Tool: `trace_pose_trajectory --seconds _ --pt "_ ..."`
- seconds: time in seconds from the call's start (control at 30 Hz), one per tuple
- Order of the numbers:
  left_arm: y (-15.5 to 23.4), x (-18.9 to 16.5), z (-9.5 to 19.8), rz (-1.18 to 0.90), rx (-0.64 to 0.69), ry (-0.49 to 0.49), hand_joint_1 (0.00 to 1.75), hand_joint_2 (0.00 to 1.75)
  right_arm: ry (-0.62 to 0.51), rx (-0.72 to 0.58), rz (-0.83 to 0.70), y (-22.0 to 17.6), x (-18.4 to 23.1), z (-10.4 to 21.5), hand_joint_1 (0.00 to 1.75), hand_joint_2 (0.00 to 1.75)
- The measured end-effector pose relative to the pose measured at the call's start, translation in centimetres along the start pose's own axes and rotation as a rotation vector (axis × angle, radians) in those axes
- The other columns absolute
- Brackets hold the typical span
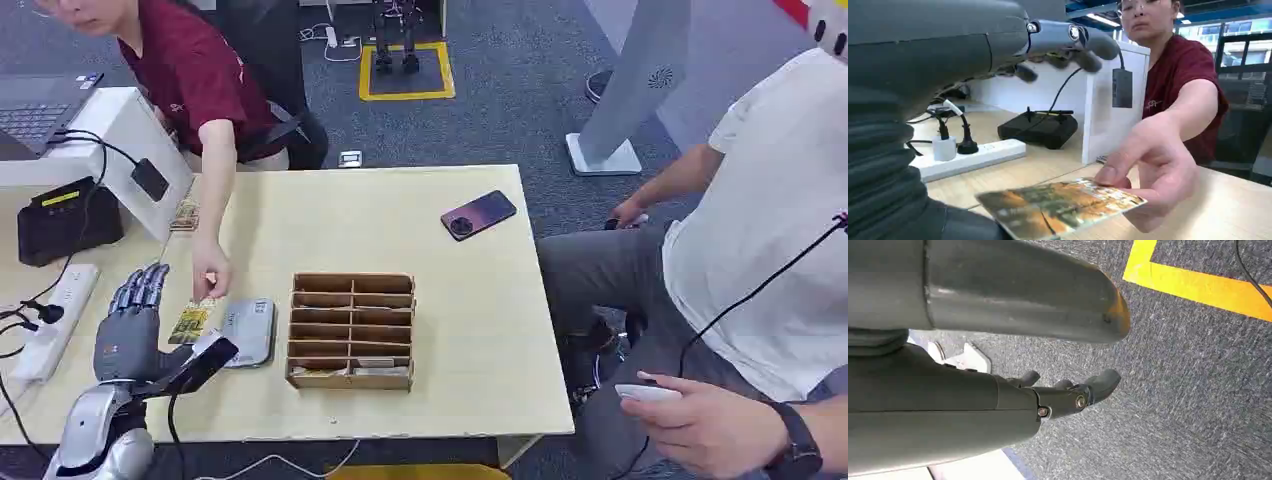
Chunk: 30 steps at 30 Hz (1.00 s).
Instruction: Pass the card to the sensor for recognition and then transmit it.
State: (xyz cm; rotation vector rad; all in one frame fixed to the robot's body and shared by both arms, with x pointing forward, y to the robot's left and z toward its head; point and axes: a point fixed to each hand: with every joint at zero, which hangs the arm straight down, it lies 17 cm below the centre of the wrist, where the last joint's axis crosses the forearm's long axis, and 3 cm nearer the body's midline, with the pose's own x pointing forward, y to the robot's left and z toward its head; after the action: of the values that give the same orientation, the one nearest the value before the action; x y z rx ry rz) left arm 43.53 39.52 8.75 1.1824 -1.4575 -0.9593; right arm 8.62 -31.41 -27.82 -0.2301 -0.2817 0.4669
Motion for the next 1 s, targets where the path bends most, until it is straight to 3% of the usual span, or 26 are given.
trace_pose_trajectory --seconds 1.0 --pt "0.5 -1.4 0.6 0.068 0.018 0.030 1.75 1.75 -0.011 -0.002 0.003 -0.1 0.2 0.0 0.00 0.00"
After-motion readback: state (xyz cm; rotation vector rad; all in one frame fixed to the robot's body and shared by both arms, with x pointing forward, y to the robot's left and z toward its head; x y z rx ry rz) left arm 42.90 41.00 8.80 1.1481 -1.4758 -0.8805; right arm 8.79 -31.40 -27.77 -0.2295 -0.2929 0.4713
